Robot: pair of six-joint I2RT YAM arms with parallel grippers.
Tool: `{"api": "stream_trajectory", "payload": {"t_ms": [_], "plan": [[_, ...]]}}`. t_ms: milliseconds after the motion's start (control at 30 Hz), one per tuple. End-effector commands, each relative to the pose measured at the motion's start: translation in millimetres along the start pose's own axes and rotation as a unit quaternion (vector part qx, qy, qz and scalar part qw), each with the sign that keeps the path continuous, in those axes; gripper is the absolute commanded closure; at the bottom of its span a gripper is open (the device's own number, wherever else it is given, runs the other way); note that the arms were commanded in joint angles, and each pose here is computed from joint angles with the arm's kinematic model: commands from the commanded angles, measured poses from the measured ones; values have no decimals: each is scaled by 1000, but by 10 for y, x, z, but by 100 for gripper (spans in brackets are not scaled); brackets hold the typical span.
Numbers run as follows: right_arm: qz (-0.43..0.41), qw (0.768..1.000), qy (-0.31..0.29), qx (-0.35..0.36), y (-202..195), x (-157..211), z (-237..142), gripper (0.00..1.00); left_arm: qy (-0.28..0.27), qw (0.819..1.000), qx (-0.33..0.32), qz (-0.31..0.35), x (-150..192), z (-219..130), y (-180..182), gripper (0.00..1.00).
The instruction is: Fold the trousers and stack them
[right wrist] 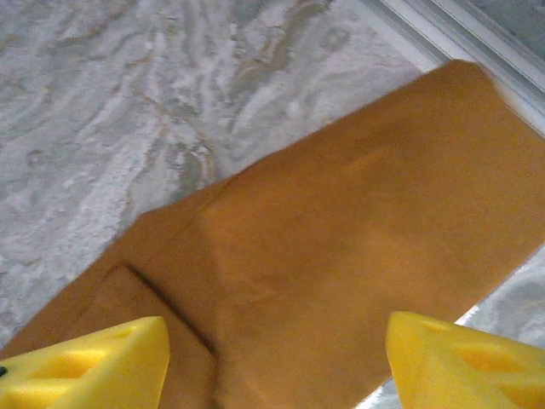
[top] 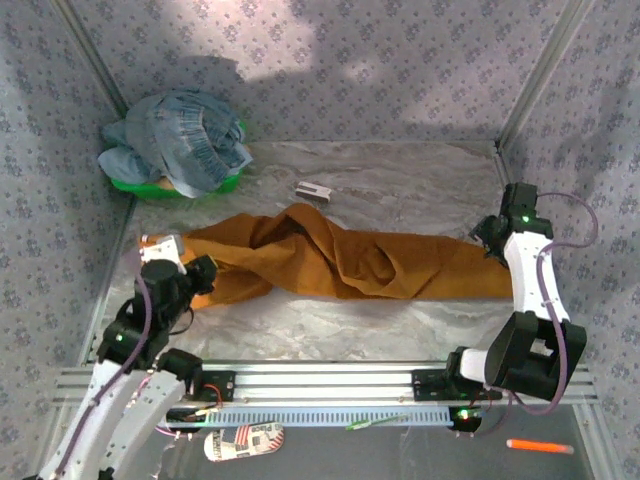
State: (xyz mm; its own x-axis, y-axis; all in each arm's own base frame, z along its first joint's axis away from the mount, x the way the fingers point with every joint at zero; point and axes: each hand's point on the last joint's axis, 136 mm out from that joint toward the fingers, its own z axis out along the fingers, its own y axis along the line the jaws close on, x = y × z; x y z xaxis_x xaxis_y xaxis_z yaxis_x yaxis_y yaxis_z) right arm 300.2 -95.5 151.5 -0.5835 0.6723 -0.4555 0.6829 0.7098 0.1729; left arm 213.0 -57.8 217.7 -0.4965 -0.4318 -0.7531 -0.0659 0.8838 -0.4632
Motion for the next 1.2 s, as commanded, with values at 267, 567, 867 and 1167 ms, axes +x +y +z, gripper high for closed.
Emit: {"api": "stream_trajectory", "payload": {"t_ms": [267,567,867,1167], "plan": [[-120,985,70,-102,700,829,-77,25,3,1000,26,-11,-126,-543,-91,20],[-158,966,157,-134,888,1431,65,22,44,997,-43,42,-350,333,-355,12],[-189,945,198,-180,955,1917,-170,16,106,984,-135,54,17,980,-6,9],[-223,932,206,-199,1178,1968,-128,29,141,978,-149,46,404,1030,259,72]]}}
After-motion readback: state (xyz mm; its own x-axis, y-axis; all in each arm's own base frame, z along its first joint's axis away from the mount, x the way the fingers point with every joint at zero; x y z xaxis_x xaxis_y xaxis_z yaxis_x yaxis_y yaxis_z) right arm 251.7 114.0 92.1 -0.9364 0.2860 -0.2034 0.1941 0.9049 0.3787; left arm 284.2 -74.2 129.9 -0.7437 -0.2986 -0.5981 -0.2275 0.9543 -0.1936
